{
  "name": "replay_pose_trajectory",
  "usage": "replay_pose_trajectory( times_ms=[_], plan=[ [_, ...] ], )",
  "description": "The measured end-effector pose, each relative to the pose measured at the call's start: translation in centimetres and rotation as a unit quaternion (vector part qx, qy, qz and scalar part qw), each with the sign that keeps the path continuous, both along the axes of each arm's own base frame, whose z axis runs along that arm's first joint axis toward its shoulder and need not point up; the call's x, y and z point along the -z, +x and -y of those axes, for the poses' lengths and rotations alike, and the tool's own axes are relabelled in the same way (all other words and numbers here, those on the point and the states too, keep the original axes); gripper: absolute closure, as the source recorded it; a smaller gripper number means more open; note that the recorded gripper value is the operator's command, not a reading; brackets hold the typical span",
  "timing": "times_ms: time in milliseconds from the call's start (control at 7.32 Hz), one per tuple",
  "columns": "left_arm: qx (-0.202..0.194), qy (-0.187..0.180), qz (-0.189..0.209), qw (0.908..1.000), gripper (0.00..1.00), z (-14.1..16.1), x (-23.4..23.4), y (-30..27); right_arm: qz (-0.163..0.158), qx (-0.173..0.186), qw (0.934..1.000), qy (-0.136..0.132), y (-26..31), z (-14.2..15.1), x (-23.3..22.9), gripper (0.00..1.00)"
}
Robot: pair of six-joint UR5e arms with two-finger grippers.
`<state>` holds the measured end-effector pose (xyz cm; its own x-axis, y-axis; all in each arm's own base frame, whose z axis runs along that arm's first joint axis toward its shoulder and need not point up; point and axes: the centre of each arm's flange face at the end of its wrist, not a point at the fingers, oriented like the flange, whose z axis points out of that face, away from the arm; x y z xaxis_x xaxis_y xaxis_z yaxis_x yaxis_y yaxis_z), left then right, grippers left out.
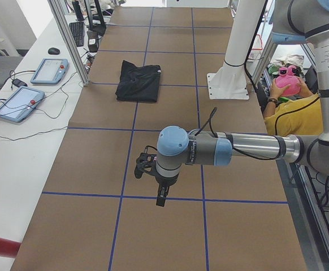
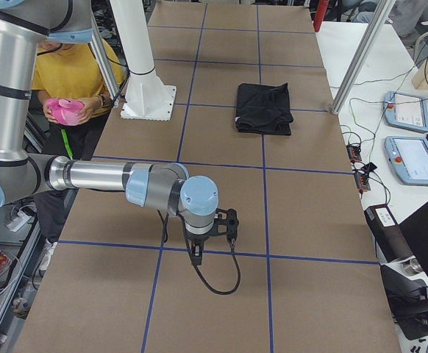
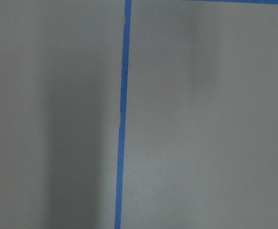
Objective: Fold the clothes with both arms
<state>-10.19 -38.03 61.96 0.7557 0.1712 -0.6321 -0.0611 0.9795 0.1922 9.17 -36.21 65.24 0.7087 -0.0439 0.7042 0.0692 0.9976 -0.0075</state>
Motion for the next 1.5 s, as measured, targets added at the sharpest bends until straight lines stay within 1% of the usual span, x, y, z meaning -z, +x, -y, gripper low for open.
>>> replay_pose_trajectory(
  times_ms=[273,683,1503],
  plan=[
    [0.0,0.002,0.0,1.0,0.0,0.1,0.3,0.0,-0.012,-0.01,0.9999,0.003,-1.8,0.9,0.5,0.0],
    [0.001,-0.004,0.002,1.0,0.0,0.2,-0.2,0.0,-0.021,-0.013,0.9996,0.01,-2.2,0.6,0.3,0.0],
    [-0.002,0.005,0.001,1.0,0.0,0.6,0.1,0.1,-0.021,-0.014,0.9997,-0.004,-2.2,-0.8,-0.9,0.0]
  ],
)
